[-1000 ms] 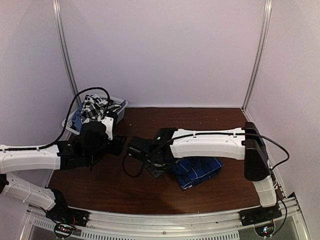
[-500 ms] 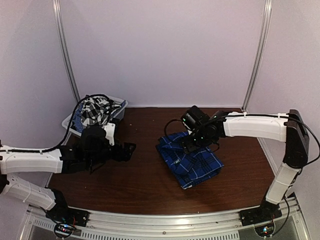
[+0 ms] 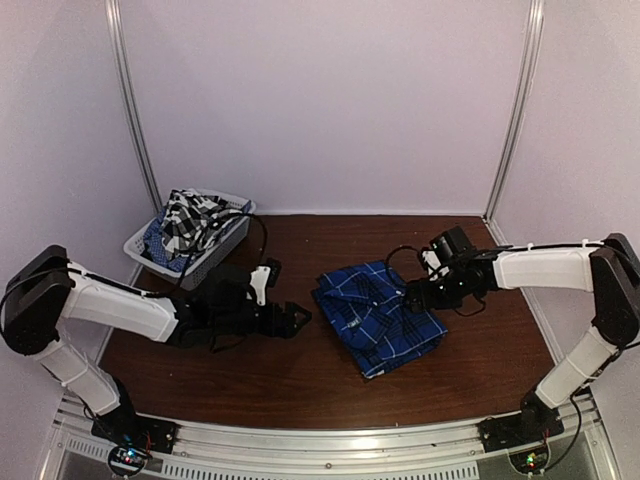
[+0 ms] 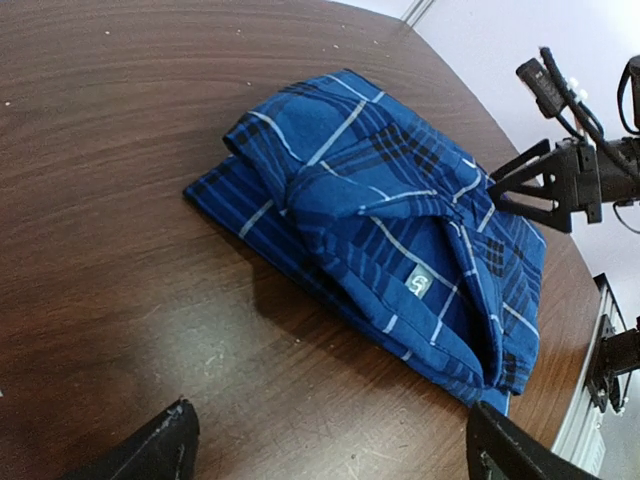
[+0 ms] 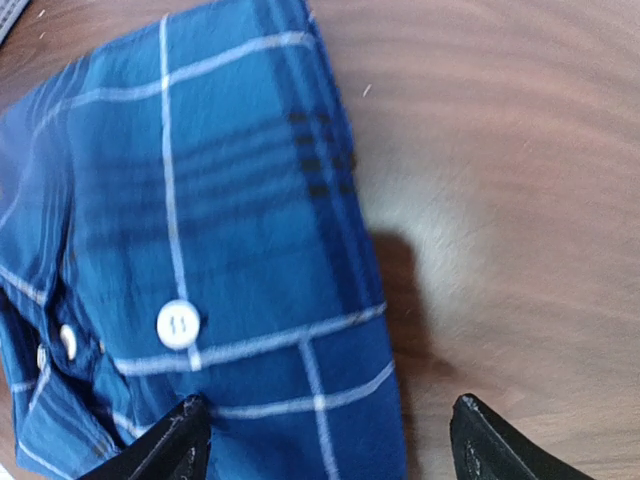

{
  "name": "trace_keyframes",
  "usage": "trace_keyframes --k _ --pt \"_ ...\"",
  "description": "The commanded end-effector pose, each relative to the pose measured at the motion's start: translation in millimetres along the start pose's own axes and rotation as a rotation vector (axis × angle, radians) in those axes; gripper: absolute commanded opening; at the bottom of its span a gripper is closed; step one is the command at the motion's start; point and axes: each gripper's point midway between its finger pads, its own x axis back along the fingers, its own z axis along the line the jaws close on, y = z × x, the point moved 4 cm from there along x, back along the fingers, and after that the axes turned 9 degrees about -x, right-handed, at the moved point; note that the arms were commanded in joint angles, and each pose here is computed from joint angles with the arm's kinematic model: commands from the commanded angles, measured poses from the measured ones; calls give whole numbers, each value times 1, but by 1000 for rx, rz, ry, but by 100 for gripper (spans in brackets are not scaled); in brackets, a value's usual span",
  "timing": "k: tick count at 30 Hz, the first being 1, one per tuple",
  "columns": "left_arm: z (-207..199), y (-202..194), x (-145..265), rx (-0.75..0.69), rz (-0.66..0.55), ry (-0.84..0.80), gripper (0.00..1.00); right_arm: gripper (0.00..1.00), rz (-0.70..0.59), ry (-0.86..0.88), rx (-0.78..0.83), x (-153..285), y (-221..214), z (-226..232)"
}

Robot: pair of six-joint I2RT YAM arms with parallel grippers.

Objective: Fold and stack the long sleeve shirts
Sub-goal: Adjust the square-folded shirt at the center of the board.

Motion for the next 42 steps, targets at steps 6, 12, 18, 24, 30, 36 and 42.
trace_keyframes --k 6,12,18,24,30,36,42 --pt "-15 22 -16 71 -70 -97 94 78 33 268 -89 5 -52 17" --pt "4 23 -7 76 -83 44 95 77 32 366 -71 23 -95 57" --pt "22 30 16 52 -93 209 96 77 69 533 39 34 -133 141" --pt "35 36 47 46 -123 325 98 79 113 527 196 24 -153 187" --pt "29 24 56 105 -113 246 98 82 36 364 253 38 -127 164" --pt "13 5 53 200 -111 110 98 84 -60 278 233 57 -74 130" --pt "3 -19 42 234 -53 88 97 84 -109 234 189 41 -14 93"
